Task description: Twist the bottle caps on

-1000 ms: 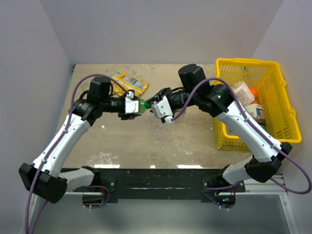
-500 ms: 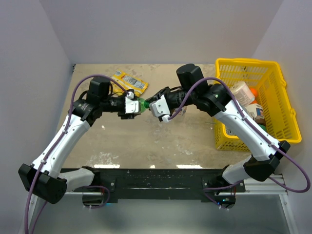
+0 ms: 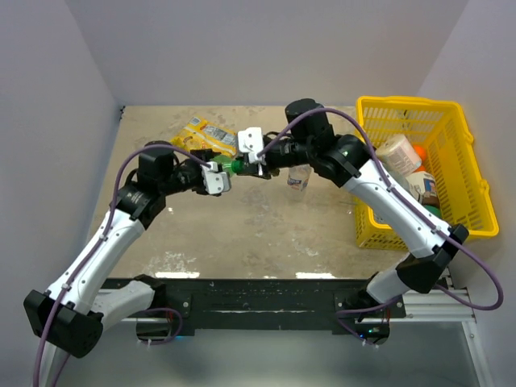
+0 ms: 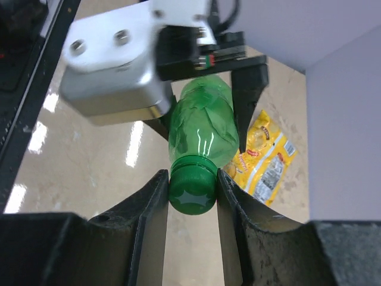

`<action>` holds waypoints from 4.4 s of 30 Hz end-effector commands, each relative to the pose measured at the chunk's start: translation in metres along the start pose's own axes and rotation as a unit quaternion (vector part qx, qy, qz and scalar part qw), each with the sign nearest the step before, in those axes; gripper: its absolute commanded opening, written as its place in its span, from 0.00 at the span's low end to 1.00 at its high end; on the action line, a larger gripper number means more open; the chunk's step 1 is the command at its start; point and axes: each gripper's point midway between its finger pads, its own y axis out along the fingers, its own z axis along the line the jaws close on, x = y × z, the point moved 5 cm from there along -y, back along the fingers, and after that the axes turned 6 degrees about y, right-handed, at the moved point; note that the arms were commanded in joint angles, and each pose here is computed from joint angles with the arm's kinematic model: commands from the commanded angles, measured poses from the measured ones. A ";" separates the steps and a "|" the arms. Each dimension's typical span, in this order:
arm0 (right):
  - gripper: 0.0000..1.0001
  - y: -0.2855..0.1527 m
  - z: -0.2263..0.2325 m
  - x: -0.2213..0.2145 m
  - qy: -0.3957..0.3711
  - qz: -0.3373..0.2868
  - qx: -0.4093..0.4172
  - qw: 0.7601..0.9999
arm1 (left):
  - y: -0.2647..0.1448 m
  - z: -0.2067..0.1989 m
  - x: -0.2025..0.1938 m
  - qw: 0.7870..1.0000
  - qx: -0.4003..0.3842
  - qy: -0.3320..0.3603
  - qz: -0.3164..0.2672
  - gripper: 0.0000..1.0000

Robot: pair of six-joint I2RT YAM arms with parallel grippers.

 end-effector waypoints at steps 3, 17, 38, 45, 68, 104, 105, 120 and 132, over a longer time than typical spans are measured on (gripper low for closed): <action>0.03 0.009 -0.024 0.007 0.215 -0.040 -0.063 0.974 | -0.022 0.055 0.040 0.970 0.205 0.122 -0.034 0.00; 0.00 0.015 -0.052 -0.002 0.507 -0.152 0.017 0.849 | -0.023 0.059 0.044 0.922 0.302 0.236 0.052 0.00; 0.66 -0.042 -0.113 -0.004 0.469 -0.207 -0.047 0.857 | -0.025 0.045 -0.001 0.913 0.291 0.201 0.205 0.00; 0.80 -0.103 -0.102 0.014 0.137 -0.168 -0.107 0.970 | -0.006 -0.011 0.002 0.990 0.081 0.073 0.094 0.00; 0.67 -0.053 0.017 0.000 -0.191 -0.016 -0.013 0.981 | 0.006 -0.012 0.047 0.993 -0.106 -0.027 -0.050 0.00; 0.00 0.008 -0.019 0.022 0.313 -0.116 -0.061 0.941 | -0.031 0.046 0.065 0.933 0.302 0.194 -0.024 0.00; 0.00 0.008 -0.023 0.023 0.335 -0.127 -0.055 0.932 | -0.028 0.043 0.072 0.925 0.302 0.230 -0.020 0.00; 0.02 0.013 -0.052 0.001 0.495 -0.177 0.037 0.850 | -0.017 0.011 0.035 0.834 0.312 0.424 0.165 0.00; 0.71 -0.088 -0.076 -0.012 0.184 -0.119 -0.086 0.972 | -0.003 -0.023 -0.021 0.989 0.050 0.017 0.136 0.00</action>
